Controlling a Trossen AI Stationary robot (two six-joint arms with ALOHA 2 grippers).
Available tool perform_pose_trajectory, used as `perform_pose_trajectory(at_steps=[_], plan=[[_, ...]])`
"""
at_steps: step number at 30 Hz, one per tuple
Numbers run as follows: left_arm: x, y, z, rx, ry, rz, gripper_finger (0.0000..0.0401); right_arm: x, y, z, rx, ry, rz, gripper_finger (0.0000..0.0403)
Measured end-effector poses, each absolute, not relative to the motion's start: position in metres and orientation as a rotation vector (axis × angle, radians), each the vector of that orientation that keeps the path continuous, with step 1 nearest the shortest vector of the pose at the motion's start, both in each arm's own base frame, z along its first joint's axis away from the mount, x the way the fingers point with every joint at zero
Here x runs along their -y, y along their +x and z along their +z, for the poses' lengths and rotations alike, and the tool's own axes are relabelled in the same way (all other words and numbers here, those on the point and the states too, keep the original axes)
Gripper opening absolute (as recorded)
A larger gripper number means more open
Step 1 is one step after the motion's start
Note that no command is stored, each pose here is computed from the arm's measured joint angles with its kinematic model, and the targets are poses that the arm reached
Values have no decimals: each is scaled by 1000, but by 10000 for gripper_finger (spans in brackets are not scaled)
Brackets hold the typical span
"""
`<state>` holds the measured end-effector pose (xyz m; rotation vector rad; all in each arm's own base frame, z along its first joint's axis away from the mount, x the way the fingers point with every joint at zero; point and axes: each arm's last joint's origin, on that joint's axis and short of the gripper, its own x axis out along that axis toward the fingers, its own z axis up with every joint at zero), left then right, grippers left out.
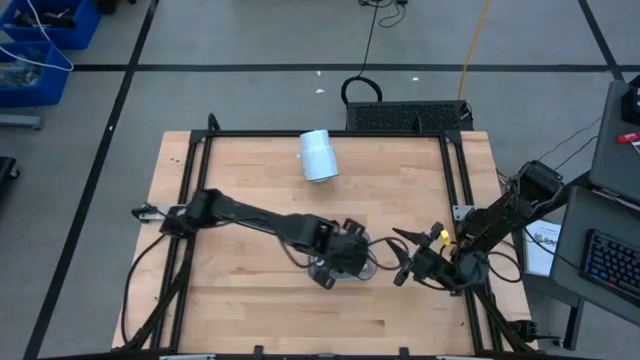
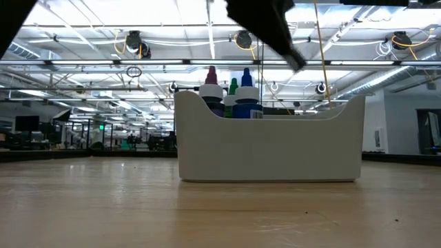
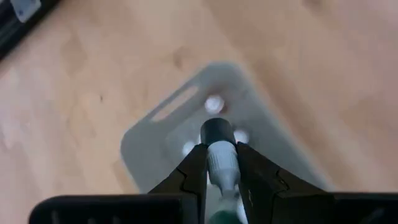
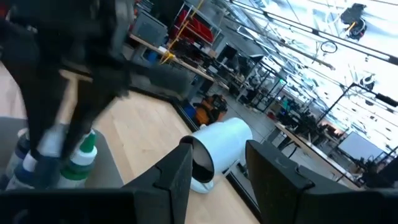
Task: Pick & Place food coloring
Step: Put the small green food coloring into the gray bin
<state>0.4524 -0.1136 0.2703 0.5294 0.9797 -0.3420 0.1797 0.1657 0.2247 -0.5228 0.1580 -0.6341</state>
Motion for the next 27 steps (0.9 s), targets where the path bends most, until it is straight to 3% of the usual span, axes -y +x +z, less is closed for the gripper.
perform_pose_trajectory(at_steps=[10, 27], plan=[[113, 477, 240, -1095, 852, -308, 73, -168, 177, 226, -170, -606, -599, 139], [95, 486, 239, -1037, 885, -400, 66, -146, 198, 229, -155, -683, -582, 139]])
